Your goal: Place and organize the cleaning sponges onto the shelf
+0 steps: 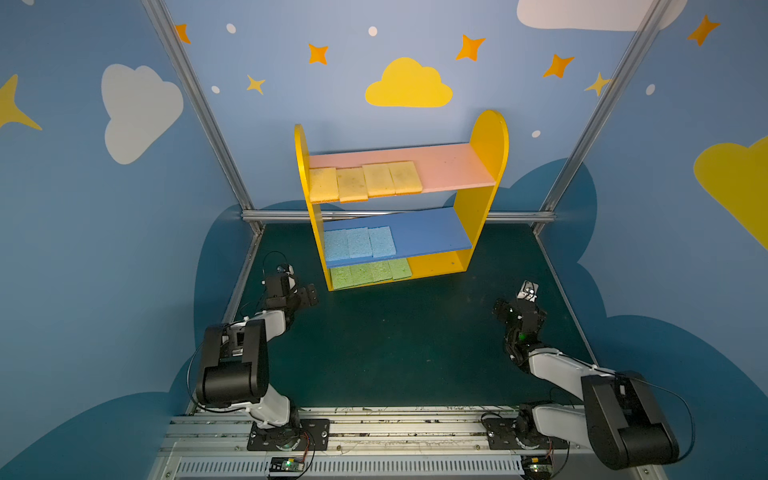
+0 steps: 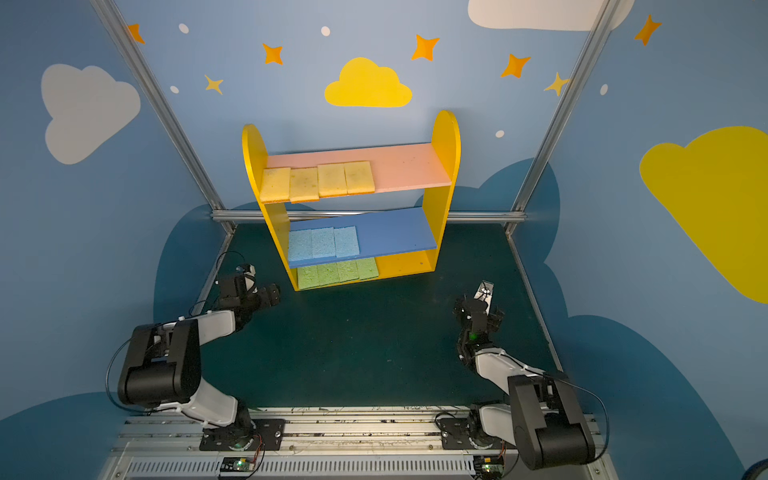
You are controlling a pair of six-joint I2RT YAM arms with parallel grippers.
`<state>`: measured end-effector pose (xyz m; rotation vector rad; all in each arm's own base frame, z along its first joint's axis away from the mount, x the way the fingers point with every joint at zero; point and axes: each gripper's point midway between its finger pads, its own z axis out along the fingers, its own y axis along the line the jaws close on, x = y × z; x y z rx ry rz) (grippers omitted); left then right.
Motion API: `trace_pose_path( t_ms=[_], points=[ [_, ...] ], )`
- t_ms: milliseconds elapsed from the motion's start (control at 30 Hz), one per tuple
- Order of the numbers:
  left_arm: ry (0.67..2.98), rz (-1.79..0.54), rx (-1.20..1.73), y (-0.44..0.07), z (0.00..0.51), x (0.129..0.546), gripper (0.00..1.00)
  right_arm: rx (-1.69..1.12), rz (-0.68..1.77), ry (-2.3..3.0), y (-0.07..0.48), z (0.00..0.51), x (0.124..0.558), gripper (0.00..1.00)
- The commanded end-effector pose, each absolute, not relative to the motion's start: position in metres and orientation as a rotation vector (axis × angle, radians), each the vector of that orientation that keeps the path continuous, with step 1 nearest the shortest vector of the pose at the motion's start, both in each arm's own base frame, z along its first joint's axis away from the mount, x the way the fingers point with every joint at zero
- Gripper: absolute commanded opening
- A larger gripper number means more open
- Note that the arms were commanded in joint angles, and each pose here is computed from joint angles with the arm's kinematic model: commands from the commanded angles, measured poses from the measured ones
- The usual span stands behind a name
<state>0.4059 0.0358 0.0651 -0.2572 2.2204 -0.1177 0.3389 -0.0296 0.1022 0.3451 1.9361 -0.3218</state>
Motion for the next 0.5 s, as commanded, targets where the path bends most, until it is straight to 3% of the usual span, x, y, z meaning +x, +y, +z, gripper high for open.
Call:
trace_pose_path(
  t_ms=[0,267,467],
  points=[
    [2.084,-0.052,-0.177,0.030,0.090,0.405,1.00,0.379,-0.294,1.857,-0.032,0.122,0.343,0.94],
    [1.822,0.108,0.034,-0.009,0.095,0.375,1.00,0.351,-0.250,1.754,-0.025,0.128,0.325,0.95],
    [1.984,0.041,-0.001,-0.002,0.083,0.394,1.00,0.293,-0.256,1.756,-0.014,0.129,0.329,0.94]
  ],
)
